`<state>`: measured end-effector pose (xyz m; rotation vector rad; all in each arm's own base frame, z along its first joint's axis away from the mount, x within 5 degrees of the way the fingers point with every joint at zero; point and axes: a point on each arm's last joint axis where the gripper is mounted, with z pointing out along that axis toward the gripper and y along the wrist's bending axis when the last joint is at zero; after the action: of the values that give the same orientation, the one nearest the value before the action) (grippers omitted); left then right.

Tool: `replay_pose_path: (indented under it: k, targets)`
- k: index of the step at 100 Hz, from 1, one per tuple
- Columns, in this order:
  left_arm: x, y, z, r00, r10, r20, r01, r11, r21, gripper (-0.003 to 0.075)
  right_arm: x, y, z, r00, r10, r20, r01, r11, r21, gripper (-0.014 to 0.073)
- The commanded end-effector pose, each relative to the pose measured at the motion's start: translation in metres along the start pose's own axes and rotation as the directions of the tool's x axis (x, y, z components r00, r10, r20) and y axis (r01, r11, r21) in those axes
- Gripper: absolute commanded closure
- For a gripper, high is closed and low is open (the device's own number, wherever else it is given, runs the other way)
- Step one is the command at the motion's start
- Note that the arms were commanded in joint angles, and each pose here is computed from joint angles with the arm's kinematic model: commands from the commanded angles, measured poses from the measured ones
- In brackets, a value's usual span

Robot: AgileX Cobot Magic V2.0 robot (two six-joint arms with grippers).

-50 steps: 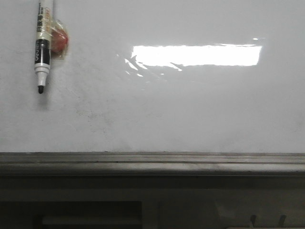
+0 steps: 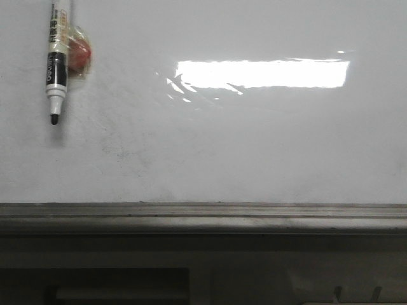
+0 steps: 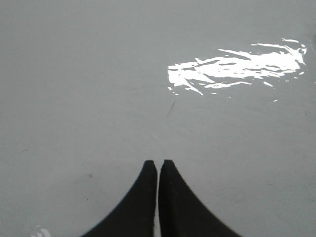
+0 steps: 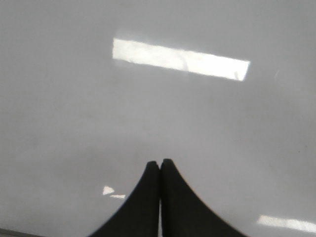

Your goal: Write number 6 on whiteboard

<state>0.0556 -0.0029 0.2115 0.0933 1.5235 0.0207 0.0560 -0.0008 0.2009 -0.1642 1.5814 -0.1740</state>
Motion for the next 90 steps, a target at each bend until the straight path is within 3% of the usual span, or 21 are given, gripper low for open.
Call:
replay_pose_path:
  k: [1,47,59,73,85,90]
  targets:
    - [0.0088,0.0001,-0.0009,0.999,-0.011,0.052,0.012,1.000,-0.013,0.0740,-0.0009,0.0002,-0.0005,0.997,-0.014,0.076,0.013,1.000,0.015,0.0660]
    - [0.0082,0.0002,-0.0010,0.998,-0.023,0.054,0.024,1.000,-0.012,0.0740,-0.0029,0.0000,-0.0007,0.995,-0.012,0.098,0.011,1.000,0.018,0.0660]
    - [0.0082,0.0003,-0.0010,0.990,-0.129,0.055,0.130,0.992,-0.008,0.0740,-0.0029,0.0000,-0.0007,0.995,0.005,0.098,-0.007,1.000,0.016,0.0660]
    - [0.0083,0.0005,-0.0010,0.965,-0.257,0.056,0.258,0.966,-0.003,0.0740,-0.0041,-0.0003,-0.0008,0.988,0.106,0.112,-0.108,0.994,0.008,0.0660]
    - [0.0060,0.0022,-0.0012,0.910,-0.406,0.086,0.407,0.913,-0.002,0.0740,-0.0074,-0.0017,-0.0013,0.962,0.227,0.152,-0.229,0.973,0.000,0.0660]
    - [0.0054,0.0033,-0.0013,0.863,-0.495,0.098,0.498,0.867,0.000,0.0741,-0.0086,-0.0025,-0.0015,0.941,0.295,0.166,-0.298,0.955,-0.005,0.0660]
